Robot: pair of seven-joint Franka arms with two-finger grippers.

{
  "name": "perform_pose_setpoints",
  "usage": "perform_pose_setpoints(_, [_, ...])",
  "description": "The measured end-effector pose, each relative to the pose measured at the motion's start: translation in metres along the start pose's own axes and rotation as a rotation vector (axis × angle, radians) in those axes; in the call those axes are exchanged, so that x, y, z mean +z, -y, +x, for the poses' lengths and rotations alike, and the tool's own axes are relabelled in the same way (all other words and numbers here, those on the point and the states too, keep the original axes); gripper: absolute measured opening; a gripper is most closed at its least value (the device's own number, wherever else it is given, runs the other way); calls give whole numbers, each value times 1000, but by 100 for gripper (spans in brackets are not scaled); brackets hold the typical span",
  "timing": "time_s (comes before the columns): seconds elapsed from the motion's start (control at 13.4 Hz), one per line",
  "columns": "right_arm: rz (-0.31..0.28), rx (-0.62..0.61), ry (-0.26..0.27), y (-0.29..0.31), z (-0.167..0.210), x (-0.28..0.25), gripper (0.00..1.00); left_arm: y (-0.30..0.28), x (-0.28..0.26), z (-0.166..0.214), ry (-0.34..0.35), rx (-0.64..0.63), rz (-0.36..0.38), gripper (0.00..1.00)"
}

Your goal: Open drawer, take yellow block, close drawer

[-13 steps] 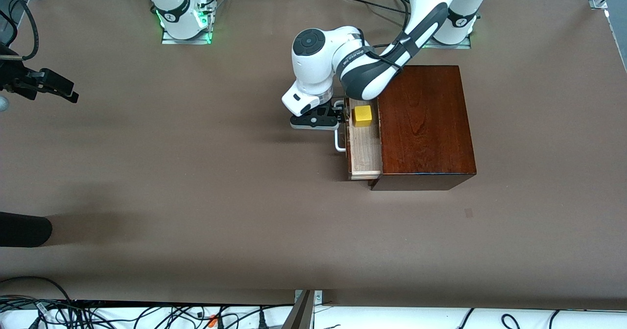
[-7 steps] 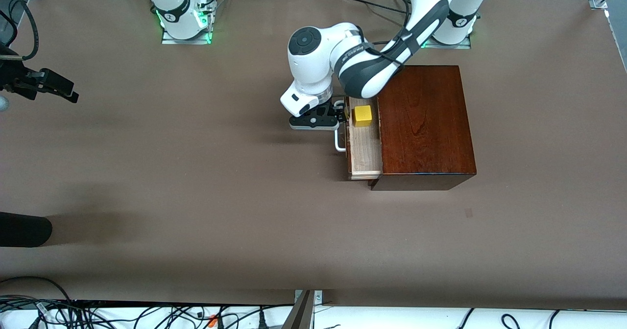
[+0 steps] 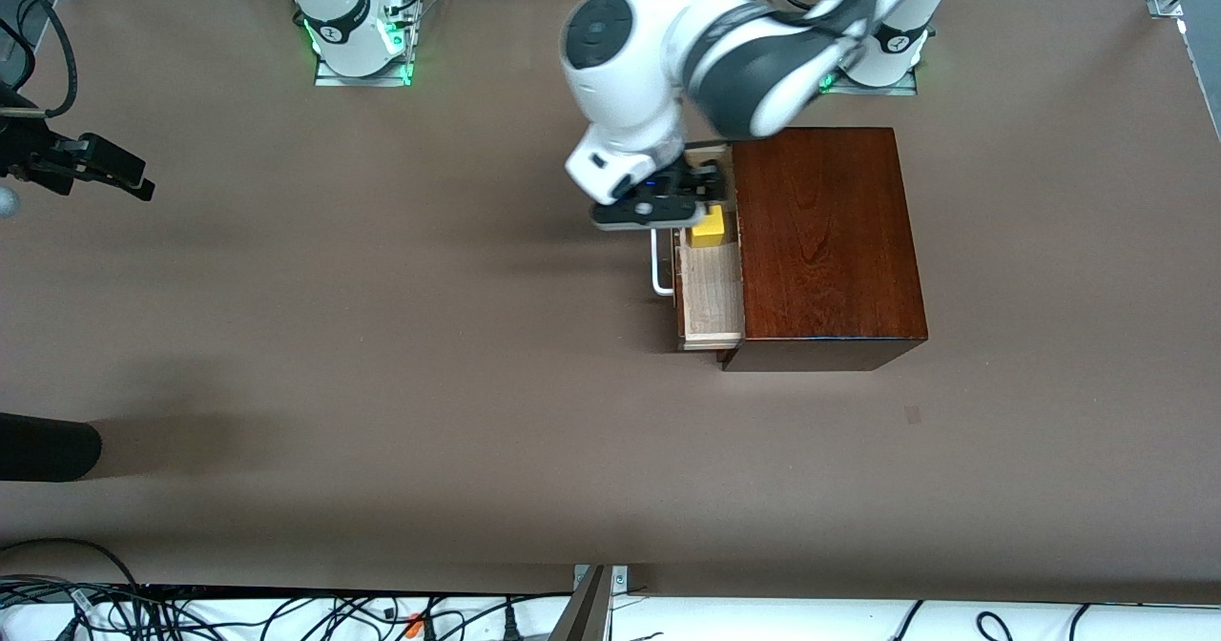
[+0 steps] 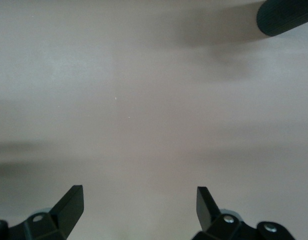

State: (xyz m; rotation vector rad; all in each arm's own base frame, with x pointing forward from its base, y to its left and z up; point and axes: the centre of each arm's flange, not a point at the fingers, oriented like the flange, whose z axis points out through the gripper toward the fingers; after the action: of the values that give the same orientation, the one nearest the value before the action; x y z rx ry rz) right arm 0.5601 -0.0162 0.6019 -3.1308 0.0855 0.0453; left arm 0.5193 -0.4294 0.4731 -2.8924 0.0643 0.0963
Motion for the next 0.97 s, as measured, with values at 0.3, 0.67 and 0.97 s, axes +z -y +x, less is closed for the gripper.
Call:
perform_pose_setpoints(0.3, [49,30,2,47,-3,-2,100,134,-38,34,60,-14,-40,100])
perform_pose_setpoints(0.67, [55,156,17,145,-22,-1,100,304,-45,62,109,52,-186,100])
perform_pose_setpoints(0.97, [56,384,26,229,-41,13,100,395,-58,39,53,124,-251,100])
